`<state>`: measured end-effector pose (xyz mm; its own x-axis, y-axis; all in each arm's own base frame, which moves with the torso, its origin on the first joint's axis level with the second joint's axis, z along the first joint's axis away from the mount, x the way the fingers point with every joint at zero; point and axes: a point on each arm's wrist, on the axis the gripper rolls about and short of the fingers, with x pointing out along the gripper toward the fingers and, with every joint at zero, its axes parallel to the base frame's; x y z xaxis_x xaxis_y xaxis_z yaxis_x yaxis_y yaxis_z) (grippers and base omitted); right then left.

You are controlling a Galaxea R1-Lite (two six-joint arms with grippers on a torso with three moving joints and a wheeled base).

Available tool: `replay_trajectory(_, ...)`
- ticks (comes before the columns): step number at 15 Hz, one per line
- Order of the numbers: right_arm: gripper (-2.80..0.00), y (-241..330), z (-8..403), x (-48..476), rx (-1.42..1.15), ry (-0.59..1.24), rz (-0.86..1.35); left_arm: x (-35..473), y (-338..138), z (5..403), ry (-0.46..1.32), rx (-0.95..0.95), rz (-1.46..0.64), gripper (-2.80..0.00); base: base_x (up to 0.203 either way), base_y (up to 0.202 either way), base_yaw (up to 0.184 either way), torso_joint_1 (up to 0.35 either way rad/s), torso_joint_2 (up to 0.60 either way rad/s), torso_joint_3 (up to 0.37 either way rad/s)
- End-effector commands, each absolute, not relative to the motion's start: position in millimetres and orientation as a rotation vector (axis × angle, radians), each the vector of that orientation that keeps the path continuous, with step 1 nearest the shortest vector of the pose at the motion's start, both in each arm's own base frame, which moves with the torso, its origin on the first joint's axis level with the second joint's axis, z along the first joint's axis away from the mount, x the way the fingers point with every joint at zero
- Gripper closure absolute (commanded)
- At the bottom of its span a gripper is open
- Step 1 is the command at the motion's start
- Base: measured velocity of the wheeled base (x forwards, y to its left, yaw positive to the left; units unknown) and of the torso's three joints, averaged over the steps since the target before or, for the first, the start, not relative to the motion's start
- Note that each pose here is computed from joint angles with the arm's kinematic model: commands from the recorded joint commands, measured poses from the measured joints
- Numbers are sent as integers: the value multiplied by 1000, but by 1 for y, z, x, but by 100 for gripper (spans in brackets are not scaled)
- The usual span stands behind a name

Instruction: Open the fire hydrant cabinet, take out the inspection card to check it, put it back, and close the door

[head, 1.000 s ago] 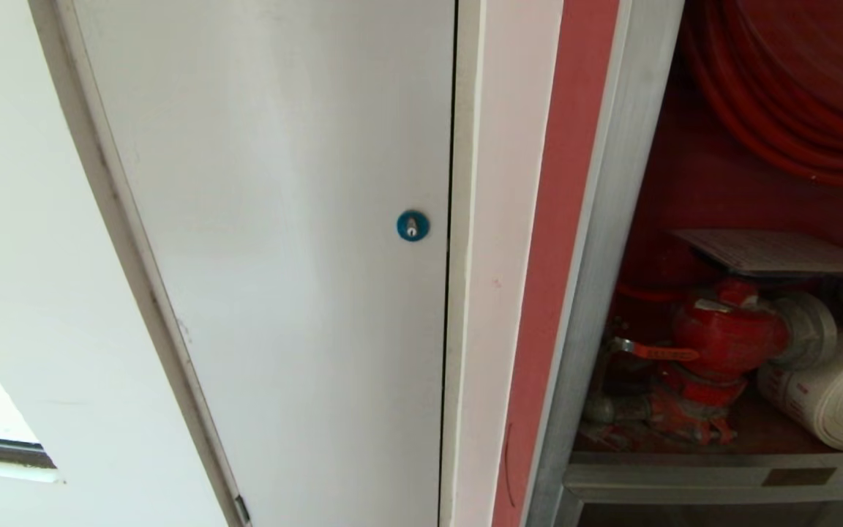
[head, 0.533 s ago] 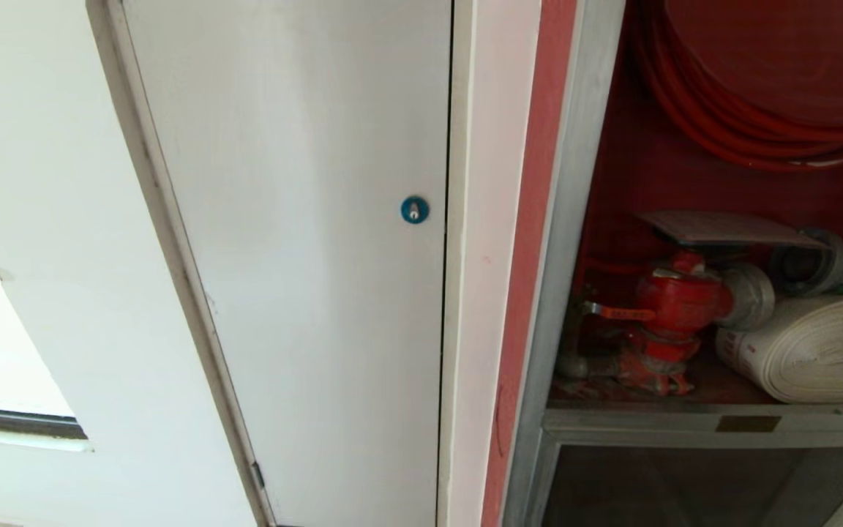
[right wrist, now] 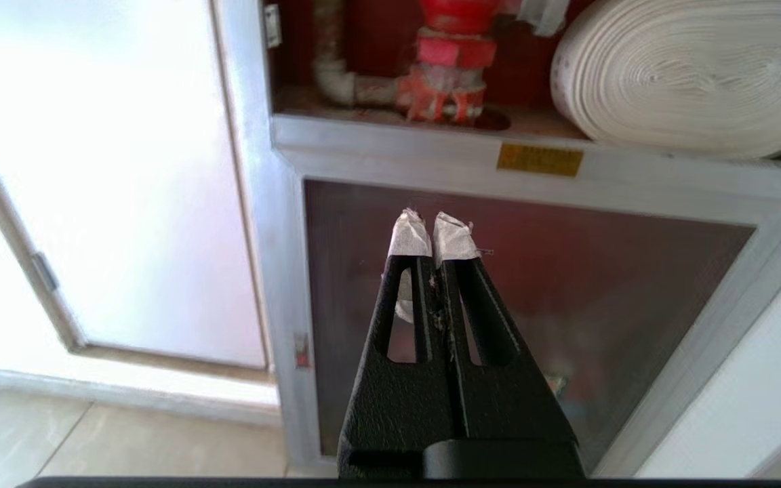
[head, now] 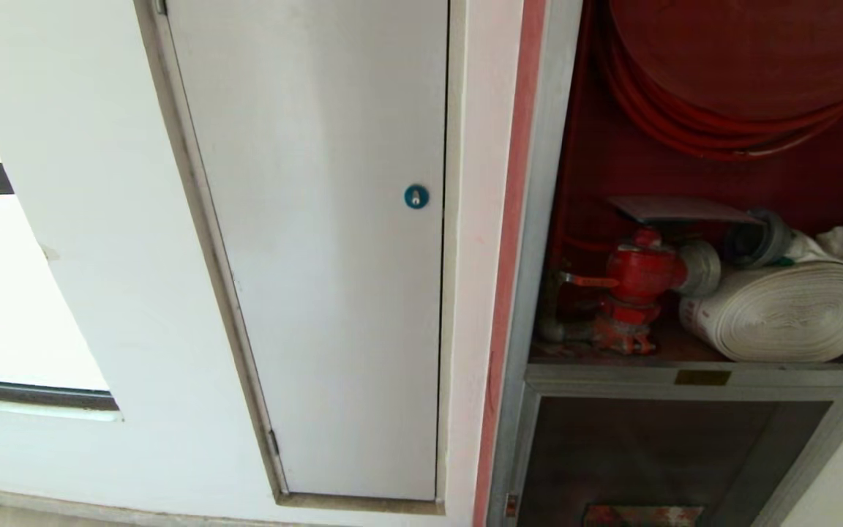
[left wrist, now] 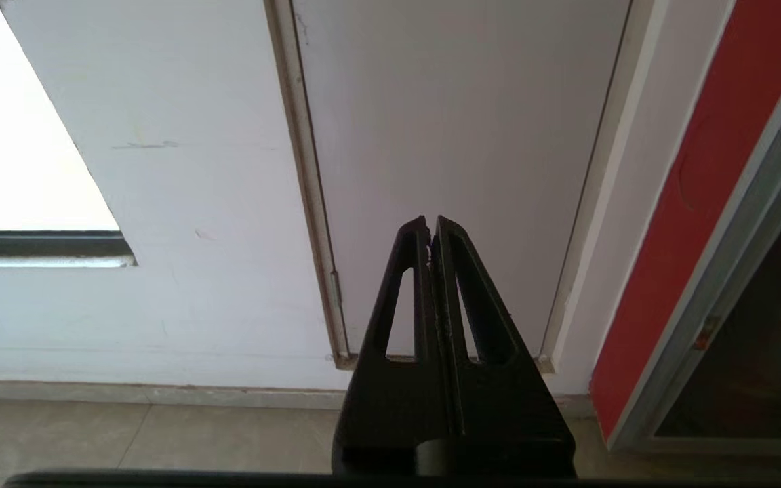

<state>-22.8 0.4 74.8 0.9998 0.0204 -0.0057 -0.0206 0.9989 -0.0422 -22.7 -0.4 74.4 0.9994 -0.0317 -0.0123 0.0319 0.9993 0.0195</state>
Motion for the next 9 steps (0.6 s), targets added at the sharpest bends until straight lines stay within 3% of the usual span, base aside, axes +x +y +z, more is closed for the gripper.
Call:
replay_trajectory(1,0,0,75,-23,-43,6,20,-23,0,74,12,20,-32,0,-193,0,1,2,3,-2)
replay_trajectory(9,0,0,75,-23,-43,6,21,-23,0,74,12,20,-32,0,-195,0,2,2,2,3)
